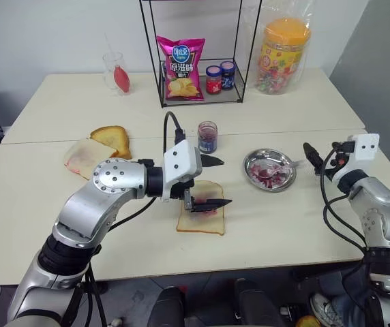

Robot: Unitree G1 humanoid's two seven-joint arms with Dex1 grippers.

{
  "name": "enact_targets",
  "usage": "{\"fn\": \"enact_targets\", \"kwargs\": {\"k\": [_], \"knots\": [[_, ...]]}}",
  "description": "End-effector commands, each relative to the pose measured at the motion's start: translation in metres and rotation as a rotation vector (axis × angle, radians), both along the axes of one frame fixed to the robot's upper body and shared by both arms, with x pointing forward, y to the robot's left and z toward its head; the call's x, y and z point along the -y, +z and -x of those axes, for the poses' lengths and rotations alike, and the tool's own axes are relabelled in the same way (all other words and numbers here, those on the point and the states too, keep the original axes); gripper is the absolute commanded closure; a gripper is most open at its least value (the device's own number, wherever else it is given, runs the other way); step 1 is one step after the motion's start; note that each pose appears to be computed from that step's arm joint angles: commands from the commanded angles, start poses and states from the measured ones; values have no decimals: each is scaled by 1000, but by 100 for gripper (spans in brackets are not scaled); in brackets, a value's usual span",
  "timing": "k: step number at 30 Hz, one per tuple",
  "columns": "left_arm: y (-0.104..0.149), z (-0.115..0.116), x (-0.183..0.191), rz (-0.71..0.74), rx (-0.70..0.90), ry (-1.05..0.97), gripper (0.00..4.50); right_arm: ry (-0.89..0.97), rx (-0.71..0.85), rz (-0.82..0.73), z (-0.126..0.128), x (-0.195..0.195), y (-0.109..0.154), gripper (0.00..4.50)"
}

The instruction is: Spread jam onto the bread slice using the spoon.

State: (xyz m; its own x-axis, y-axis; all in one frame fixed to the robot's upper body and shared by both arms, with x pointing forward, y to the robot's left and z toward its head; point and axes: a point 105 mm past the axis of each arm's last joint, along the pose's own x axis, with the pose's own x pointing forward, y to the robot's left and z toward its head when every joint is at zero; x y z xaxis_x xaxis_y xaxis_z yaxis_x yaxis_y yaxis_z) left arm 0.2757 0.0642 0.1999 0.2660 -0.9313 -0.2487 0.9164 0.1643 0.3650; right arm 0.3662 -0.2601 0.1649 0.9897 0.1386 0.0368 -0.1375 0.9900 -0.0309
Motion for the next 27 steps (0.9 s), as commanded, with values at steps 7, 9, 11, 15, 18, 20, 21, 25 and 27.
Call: {"fn": "enact_targets", "kwargs": {"k": [7, 9, 11, 15, 18, 20, 21, 25, 27], "knots": [[-4, -8, -93, -122, 59, 330, 0, 393, 32, 152, 64, -28, 44, 3], [-8, 0, -110, -156, 33, 357, 0, 474, -31, 213, 79, -31, 39, 3], [-14, 7, -125, -179, -3, 374, 0, 538, -98, 247, 92, -33, 36, 3], [-22, 15, -141, -208, -11, 414, 0, 639, -226, 349, 113, -32, 25, 3], [-26, 24, -141, -198, -34, 395, 0, 688, -284, 407, 122, -27, 20, 3], [-25, 27, -139, -169, -32, 406, 0, 692, -307, 432, 124, -21, 19, 3], [-28, 28, -139, -192, -34, 425, 0, 684, -299, 445, 123, -19, 20, 3], [-39, 36, -140, -250, -30, 430, 0, 695, -301, 463, 120, -18, 21, 3], [-44, 37, -142, -283, -29, 427, 0, 697, -309, 480, 120, -18, 19, 3]]}}
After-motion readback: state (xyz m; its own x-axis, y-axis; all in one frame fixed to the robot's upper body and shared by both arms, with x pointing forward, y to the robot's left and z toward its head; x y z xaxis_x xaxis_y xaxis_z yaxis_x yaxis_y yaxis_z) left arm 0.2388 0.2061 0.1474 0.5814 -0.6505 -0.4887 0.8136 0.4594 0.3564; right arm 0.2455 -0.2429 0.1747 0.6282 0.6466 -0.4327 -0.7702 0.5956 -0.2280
